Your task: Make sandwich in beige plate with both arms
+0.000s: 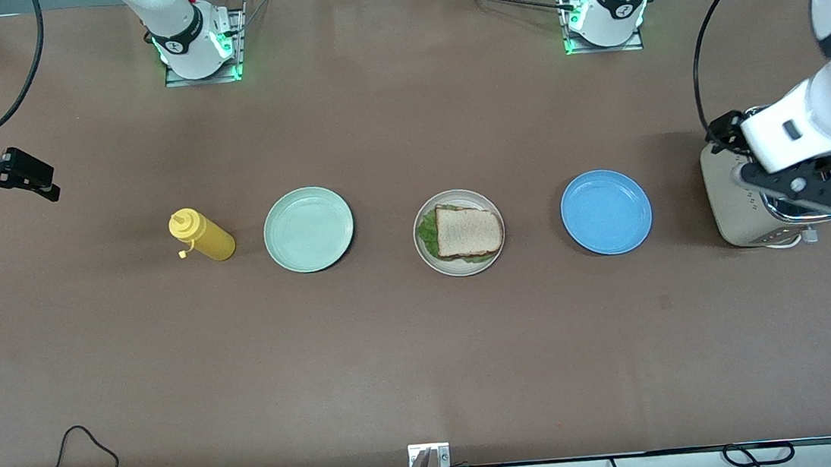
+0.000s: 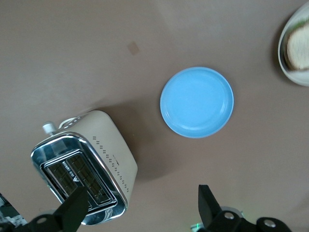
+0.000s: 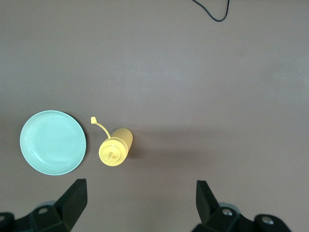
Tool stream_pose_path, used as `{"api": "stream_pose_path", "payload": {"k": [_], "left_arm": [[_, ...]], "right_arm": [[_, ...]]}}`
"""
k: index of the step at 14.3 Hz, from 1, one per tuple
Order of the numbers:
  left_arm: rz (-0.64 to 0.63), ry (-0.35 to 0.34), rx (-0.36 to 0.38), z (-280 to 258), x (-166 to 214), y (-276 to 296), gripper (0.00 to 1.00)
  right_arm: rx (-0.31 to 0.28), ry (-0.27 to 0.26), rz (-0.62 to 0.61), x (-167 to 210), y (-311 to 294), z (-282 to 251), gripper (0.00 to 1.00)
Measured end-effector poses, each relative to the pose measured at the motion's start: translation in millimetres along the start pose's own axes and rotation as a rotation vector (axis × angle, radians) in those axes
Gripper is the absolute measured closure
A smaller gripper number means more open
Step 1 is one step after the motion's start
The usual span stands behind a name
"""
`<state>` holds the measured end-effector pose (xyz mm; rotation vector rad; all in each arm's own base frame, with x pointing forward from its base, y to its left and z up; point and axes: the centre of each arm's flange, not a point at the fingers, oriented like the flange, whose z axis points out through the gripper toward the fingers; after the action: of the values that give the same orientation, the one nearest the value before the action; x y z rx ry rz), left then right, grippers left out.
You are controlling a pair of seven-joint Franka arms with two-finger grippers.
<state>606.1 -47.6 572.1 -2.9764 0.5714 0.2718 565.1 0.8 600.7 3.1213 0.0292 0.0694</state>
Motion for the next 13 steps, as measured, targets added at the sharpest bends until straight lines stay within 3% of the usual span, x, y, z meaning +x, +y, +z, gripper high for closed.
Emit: {"api": "stream_pose_path", "payload": {"k": [3,7,13], "left_arm": [[-0.117,0.069,-0.052,-1.5,-28.5,-10.3,0.0],[-0.181,0.182,-0.043,-2.0,-55.7,-33.3,0.0],[-0.204,0.183,-0.048,2.8,-66.7,-43.1,0.0]], "right_arm": [[0.0,0.0,0.0,0.0,0.0,0.0,0.0],[0.0,0.0,0.0,0.0,0.1,0.0,0.0],[0.0,0.0,0.0,0.0,0.2,0.0,0.0]]}}
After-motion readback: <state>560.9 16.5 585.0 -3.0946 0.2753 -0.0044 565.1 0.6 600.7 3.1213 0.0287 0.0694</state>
